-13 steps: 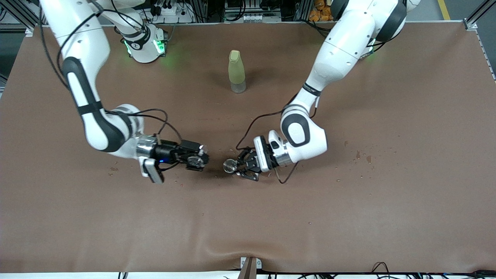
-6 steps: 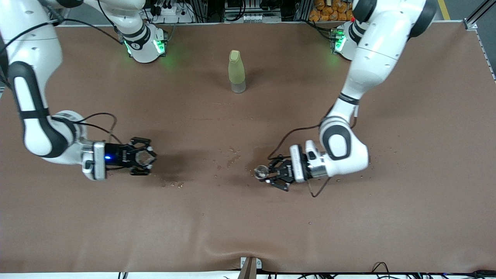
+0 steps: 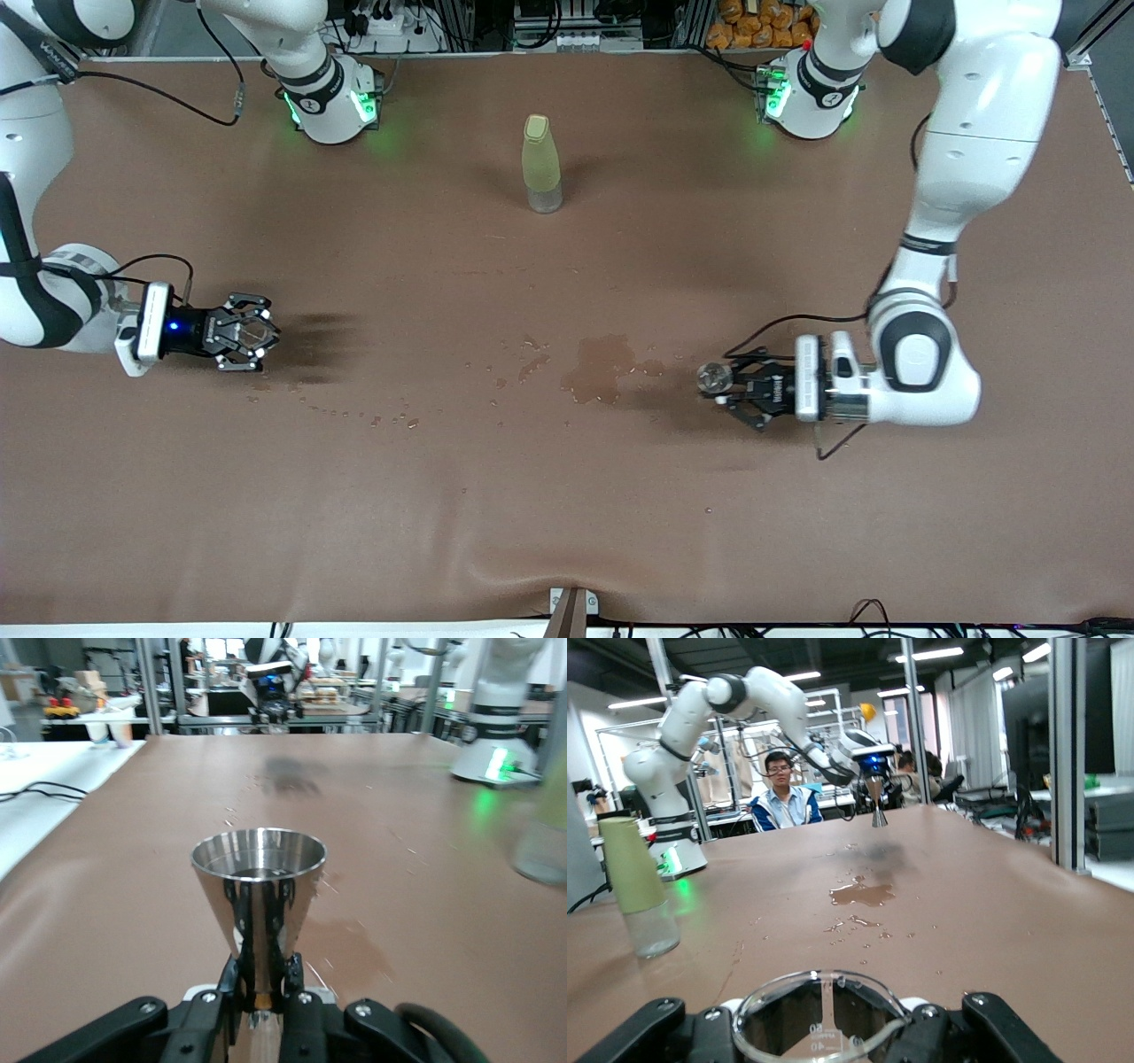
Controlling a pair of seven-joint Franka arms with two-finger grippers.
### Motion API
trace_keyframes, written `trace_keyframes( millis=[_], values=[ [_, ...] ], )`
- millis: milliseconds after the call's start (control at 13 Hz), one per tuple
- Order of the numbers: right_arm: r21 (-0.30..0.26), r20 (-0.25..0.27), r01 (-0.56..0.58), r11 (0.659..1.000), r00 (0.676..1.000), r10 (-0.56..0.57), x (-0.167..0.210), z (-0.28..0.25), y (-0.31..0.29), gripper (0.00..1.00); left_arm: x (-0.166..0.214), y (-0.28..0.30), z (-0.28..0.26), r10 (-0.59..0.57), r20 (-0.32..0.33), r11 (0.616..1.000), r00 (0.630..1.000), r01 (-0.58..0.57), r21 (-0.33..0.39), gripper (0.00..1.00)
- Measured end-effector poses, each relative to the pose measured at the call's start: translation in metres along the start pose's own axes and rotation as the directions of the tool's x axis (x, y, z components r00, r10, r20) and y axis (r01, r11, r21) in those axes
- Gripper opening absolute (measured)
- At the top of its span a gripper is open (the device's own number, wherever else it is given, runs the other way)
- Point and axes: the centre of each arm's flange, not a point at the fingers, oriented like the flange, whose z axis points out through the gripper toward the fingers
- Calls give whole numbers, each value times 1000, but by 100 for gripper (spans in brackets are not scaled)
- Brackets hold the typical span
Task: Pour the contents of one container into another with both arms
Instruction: 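Carry the glass cup and the jigger back toward their starting spots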
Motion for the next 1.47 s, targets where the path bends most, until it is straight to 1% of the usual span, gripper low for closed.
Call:
trace_keyframes(
  millis=[154,231,463,540,617,772,926,1157,1466],
  values=[
    [5,20,22,1000,1000,-22,-10,-20,-10,14,-22,15,-45,15,0,999,1000,-15,-36,21],
    [-5,19,24,1000,1000,-24,-19,-35,-17,14,-33,23,-64,15,6,999,1000,-15,-48,21],
    [-57,-48,2,998,999,-4,-55,-76,-42,14,-57,43,-110,-13,24,998,1000,14,-65,21],
    [-72,-59,9,997,998,-13,-67,-83,-47,14,-67,50,-122,-20,28,998,999,21,-61,21],
    [-72,-63,27,997,998,-31,-79,-86,-47,14,-79,57,-133,-11,27,998,1000,13,-54,21],
    [-46,-87,54,998,995,-57,-100,-81,-36,14,-105,70,-147,-9,15,999,1000,9,-36,21],
    [-23,-100,71,997,992,-73,-109,-75,-23,14,-127,81,-156,-24,11,999,1000,24,-30,21],
    [-11,-93,82,997,992,-83,-109,-74,-17,14,-140,89,-164,-38,12,999,999,38,-24,21],
    [-12,-84,79,997,993,-80,-112,-75,-17,15,-151,92,-159,-9,1,1000,1000,9,-28,21]
  ],
)
